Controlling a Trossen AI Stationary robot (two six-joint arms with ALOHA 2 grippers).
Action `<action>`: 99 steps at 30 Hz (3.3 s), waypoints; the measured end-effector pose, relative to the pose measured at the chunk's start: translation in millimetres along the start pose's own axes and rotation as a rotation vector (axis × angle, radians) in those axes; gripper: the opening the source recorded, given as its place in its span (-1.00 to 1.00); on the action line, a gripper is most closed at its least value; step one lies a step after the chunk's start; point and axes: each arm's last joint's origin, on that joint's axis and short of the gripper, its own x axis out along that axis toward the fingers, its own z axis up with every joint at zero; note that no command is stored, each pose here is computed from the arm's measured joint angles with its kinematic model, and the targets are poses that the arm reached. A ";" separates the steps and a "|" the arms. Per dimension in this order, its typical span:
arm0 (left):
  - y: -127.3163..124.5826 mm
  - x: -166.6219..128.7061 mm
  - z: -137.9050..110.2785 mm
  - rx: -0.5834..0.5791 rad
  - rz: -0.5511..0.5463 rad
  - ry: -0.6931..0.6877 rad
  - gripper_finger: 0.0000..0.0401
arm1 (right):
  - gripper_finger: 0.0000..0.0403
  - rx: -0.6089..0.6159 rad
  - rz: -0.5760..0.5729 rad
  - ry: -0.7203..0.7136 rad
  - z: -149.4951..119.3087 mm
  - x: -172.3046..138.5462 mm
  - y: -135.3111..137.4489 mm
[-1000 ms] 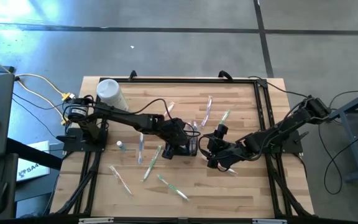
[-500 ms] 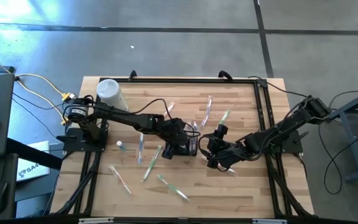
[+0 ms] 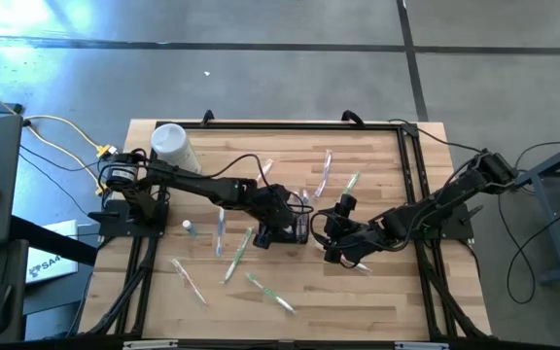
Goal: Pick & Place toothbrushing station
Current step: Put the right blue mouthwash into the black mesh, then put the top orange toothbrush into the black mesh
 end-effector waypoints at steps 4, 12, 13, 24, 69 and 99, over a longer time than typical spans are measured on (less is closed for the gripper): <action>0.0 -0.1 0.1 0.000 0.001 -0.001 -0.34 | 0.42 -0.001 0.000 0.001 0.0 0.0 0.0; 0.0 -0.1 0.6 0.001 0.002 -0.005 -0.33 | 0.42 -0.002 0.003 0.004 -0.2 0.0 0.0; 0.0 -0.2 0.8 0.001 0.002 -0.005 -0.33 | 0.42 -0.002 0.007 0.006 -0.3 -0.1 0.1; 3.6 -10.5 16.2 -0.003 0.024 0.027 -0.33 | 0.42 -0.002 0.018 0.010 -0.4 -0.1 0.5; -9.2 -162.3 -12.2 -0.307 0.342 0.378 -0.33 | 0.42 0.033 -0.009 -0.008 3.1 -9.2 -7.7; 122.0 -52.3 -101.8 -0.911 0.222 0.568 -0.33 | 0.42 0.057 -0.015 0.024 -0.4 -9.8 -9.4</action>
